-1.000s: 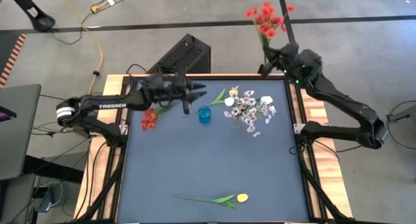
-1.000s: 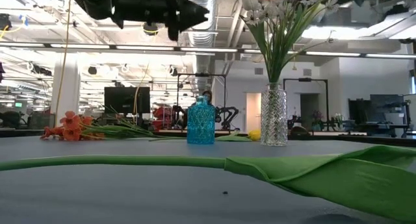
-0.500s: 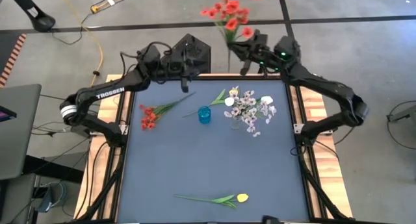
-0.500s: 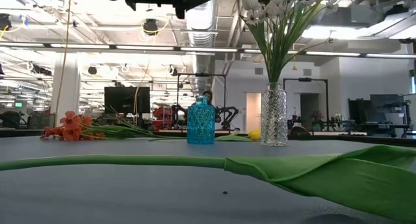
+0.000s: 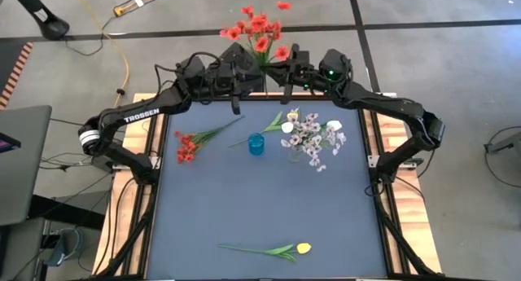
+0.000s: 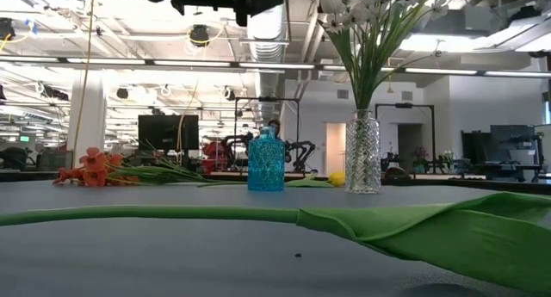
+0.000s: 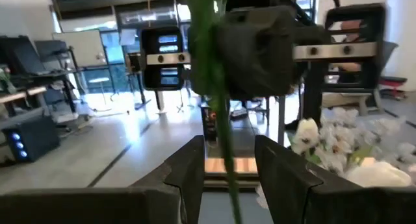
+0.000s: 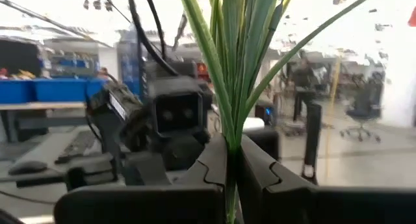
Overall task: Sort flowers into vase by color
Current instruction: Put the right orange flowers into the blue vase
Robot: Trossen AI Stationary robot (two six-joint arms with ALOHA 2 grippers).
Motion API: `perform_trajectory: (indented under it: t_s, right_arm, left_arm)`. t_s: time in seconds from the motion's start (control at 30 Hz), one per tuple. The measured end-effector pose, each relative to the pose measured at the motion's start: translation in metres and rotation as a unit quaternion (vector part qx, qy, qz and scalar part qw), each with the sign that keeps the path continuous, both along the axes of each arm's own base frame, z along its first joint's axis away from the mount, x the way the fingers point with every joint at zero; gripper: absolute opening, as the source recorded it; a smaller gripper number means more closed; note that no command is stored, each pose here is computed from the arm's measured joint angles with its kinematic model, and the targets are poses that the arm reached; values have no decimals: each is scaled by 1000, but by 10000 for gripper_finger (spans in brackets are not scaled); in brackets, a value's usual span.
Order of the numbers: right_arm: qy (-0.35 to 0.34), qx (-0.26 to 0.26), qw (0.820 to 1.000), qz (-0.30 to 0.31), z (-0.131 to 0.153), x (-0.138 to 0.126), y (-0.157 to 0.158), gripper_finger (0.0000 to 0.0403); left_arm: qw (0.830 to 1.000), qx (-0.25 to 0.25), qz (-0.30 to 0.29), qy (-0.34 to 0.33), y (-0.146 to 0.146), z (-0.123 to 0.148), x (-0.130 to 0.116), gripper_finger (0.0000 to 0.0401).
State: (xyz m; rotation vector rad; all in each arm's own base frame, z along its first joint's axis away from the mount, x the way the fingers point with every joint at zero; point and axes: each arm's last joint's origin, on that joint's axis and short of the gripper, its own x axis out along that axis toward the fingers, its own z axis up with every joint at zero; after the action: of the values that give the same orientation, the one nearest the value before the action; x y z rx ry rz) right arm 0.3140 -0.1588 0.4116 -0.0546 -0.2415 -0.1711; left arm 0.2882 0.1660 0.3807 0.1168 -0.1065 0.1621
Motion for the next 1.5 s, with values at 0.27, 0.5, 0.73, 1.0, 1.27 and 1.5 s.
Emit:
perform_trajectory:
  t_s: [0.27, 0.5, 0.73, 1.0, 1.27, 1.5]
  right_arm:
    - [-8, -2, 1000, 6, -3, 6, 3, 40]
    - [-6, 0, 1000, -1, -3, 4, -2, 40]
    - [4, 9, 1000, 1, -5, 5, -2, 56]
    - [14, 11, 1000, 13, -4, 5, 6, 122]
    - [102, 38, 994, 2, 4, -26, 16, 234]
    - [181, 40, 983, -9, 8, -58, 27, 289]
  left_arm:
    - [1000, -21, 16, 1, 5, -8, 7, 125]
    - [1000, -18, 14, -13, 5, -5, 7, 93]
    - [999, -20, 14, -26, 6, -5, 9, 5]
    - [999, -36, -2, -25, 6, -7, 10, 0]
    - [999, -51, -18, 4, -1, -6, 6, 0]
    - [997, -54, -33, 45, -21, -6, -6, 0]
